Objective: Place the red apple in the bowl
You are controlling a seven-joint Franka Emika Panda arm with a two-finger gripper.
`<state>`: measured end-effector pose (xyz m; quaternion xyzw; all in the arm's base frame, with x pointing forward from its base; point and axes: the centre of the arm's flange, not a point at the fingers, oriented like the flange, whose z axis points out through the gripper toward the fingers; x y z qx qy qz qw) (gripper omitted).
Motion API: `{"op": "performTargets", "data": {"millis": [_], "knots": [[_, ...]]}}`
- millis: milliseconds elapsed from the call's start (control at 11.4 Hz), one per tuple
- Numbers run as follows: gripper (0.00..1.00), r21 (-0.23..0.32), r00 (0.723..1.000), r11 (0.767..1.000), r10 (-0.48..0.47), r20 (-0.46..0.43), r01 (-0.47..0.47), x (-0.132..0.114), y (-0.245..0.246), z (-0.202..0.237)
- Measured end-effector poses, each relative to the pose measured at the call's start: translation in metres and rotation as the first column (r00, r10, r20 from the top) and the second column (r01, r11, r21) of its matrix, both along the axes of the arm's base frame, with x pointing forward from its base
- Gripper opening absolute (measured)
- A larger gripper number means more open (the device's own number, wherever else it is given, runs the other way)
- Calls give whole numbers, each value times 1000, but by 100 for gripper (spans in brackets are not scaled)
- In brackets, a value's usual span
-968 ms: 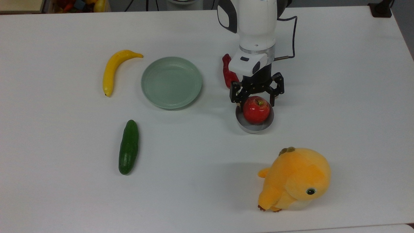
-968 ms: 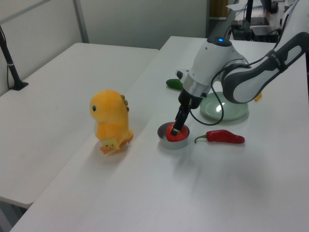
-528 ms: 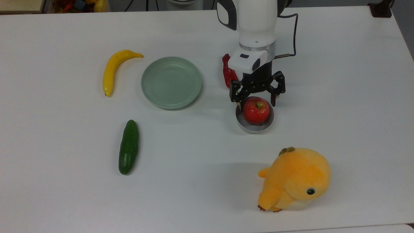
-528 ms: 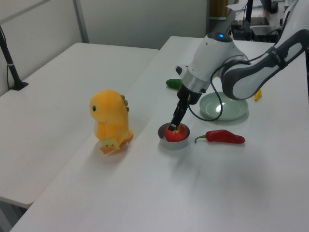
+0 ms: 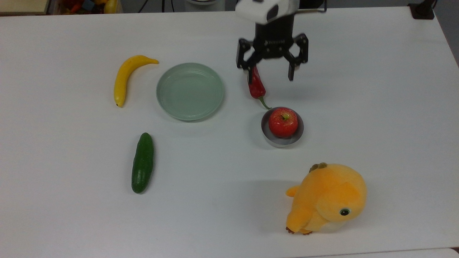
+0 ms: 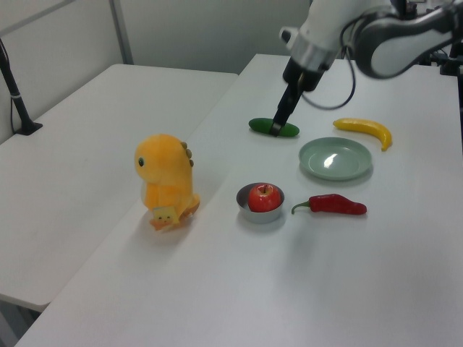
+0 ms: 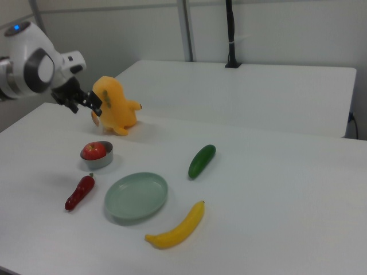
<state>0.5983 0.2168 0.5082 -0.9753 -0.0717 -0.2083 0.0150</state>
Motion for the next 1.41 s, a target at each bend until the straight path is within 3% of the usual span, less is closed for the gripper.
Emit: {"op": "performTargets", "data": {"millis": [352, 616, 704, 880, 1144, 1407], "knots": [[100, -88, 985, 991, -113, -133, 102, -43, -56, 77], [100, -138, 949, 975, -202, -240, 172, -55, -95, 93], [100, -140, 936, 970, -231, -265, 199, -56, -109, 93], [100, -72, 916, 963, -269, -299, 259, -54, -137, 96], [100, -25, 935, 991, -133, -330, 133, -52, -141, 90], [100, -26, 936, 999, -40, -350, 33, -47, -141, 78]]}}
